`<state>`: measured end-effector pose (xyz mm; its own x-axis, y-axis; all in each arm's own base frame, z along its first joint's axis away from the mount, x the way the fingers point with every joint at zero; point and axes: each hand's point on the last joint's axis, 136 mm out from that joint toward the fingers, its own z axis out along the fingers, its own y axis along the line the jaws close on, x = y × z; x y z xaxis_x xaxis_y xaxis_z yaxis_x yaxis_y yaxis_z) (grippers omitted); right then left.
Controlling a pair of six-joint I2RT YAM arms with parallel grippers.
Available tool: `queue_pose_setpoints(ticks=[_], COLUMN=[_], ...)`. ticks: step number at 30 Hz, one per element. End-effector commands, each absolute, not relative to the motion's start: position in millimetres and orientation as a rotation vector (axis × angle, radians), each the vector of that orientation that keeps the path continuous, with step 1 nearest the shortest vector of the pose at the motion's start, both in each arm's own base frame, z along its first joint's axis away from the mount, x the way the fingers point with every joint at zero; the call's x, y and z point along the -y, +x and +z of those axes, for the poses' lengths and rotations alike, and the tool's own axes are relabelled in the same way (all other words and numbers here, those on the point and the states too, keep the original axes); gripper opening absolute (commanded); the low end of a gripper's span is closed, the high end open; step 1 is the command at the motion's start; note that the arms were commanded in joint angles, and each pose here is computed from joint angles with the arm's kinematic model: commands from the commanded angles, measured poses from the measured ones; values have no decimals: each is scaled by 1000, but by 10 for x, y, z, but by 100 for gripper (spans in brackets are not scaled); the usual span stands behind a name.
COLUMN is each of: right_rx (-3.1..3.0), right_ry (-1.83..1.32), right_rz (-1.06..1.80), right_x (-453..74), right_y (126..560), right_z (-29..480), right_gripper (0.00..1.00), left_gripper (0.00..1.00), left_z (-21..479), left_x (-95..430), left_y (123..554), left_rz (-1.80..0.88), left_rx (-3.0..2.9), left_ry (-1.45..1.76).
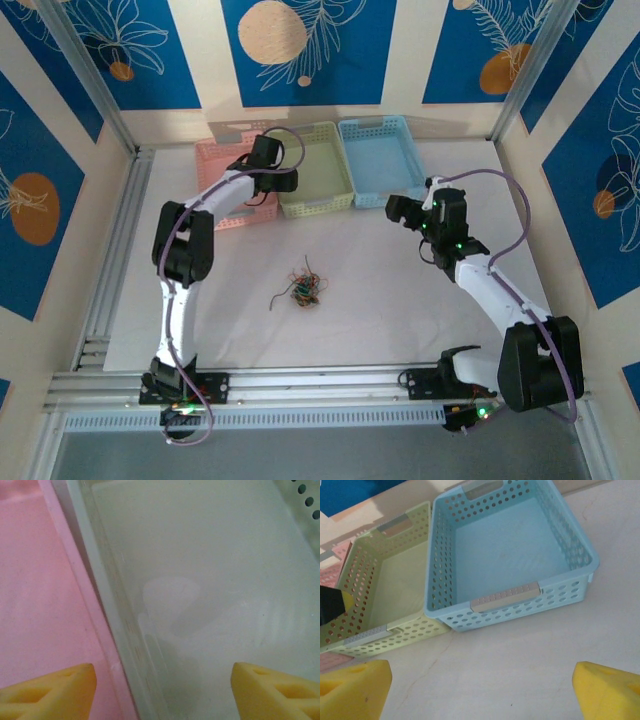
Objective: Untangle the cables
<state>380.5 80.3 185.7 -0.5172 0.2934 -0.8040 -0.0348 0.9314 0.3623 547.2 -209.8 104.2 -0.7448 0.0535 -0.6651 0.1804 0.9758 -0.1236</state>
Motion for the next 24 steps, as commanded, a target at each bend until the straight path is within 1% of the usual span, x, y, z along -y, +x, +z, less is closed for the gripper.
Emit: queue_pose_setpoints(ticks=[1, 4, 7, 12, 14, 16, 18, 24], right_rx=[-2139, -2236, -2369, -2584, -2653, -2694, -2720, -2763], right_ry=[122, 55, -4, -178, -264, -343, -404, -624], right_rz=[460, 511, 545, 657, 699, 708, 718, 815], right_x=[-1018, -1286, -1579, -2146, -2330, -2441, -2509, -2704], right_y=[3764, 3660, 3512, 3130, 2962, 2816, 2691, 2314], right_z=[1904, 1866, 1740, 1416, 1303, 1201, 1110, 959], right_gripper=[92, 89, 84, 77, 73, 71, 69, 66], left_gripper=[75, 76, 77, 78, 77, 77, 77, 76], left_z=[1903, 2263, 2380, 2196, 2119, 2019, 1935, 1859], left_x=[2102, 1969, 1796, 1589, 1582, 1542, 1499, 1640], left_y=[5270, 4898, 4394, 3562, 3319, 3122, 3034, 2957], left_rz=[-280, -323, -376, -470, -519, -538, -540, -626], left_rx=[-2251, -2167, -2112, -2068, -2049, -2036, -2022, -2005], left_ry=[184, 167, 146, 177, 217, 240, 233, 308])
